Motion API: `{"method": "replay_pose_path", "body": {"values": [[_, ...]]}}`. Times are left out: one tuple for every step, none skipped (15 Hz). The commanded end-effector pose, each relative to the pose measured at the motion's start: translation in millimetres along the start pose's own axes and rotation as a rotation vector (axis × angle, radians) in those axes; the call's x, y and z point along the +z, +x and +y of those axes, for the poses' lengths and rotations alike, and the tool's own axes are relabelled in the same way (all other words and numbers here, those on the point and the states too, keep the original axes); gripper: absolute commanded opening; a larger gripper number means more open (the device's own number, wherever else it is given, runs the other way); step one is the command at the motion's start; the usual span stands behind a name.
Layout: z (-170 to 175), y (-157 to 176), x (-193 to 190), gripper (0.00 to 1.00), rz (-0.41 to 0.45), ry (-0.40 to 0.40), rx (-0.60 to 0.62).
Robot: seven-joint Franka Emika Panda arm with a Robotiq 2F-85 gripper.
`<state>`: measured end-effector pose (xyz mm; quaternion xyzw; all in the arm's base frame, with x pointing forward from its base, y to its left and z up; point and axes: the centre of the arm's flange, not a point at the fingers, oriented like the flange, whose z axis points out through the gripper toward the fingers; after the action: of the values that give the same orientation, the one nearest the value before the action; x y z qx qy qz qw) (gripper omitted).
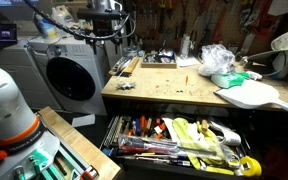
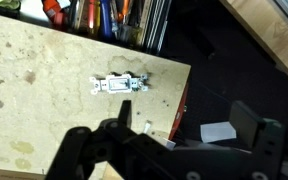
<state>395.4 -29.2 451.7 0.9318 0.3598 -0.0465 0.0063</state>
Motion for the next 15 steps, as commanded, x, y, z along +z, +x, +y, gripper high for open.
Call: {"method": "replay_pose_path", "body": {"values": [[0, -49, 35, 1.0, 0.101, -0.01, 0.002], [4, -58, 42, 1.0, 0.116, -0.012, 0.016], [10, -68, 49, 1.0, 0.124, -0.011, 0.029], [13, -75, 55, 1.0, 0.135, -0.005, 0.036], [22, -80, 64, 1.0, 0.156, 0.027, 0.039], [28, -84, 69, 1.0, 0.166, 0.043, 0.054], [23, -69, 54, 1.0, 0.122, 0.022, 0.053], [26, -75, 59, 1.0, 0.132, 0.031, 0.06], [28, -79, 62, 1.0, 0.138, 0.036, 0.065], [29, -80, 63, 1.0, 0.14, 0.038, 0.066], [29, -80, 63, 1.0, 0.141, 0.039, 0.066], [28, -80, 63, 1.0, 0.141, 0.039, 0.066], [28, -80, 63, 1.0, 0.141, 0.039, 0.066], [28, -80, 63, 1.0, 0.141, 0.039, 0.066], [36, -77, 66, 1.0, 0.134, 0.035, 0.073]]}}
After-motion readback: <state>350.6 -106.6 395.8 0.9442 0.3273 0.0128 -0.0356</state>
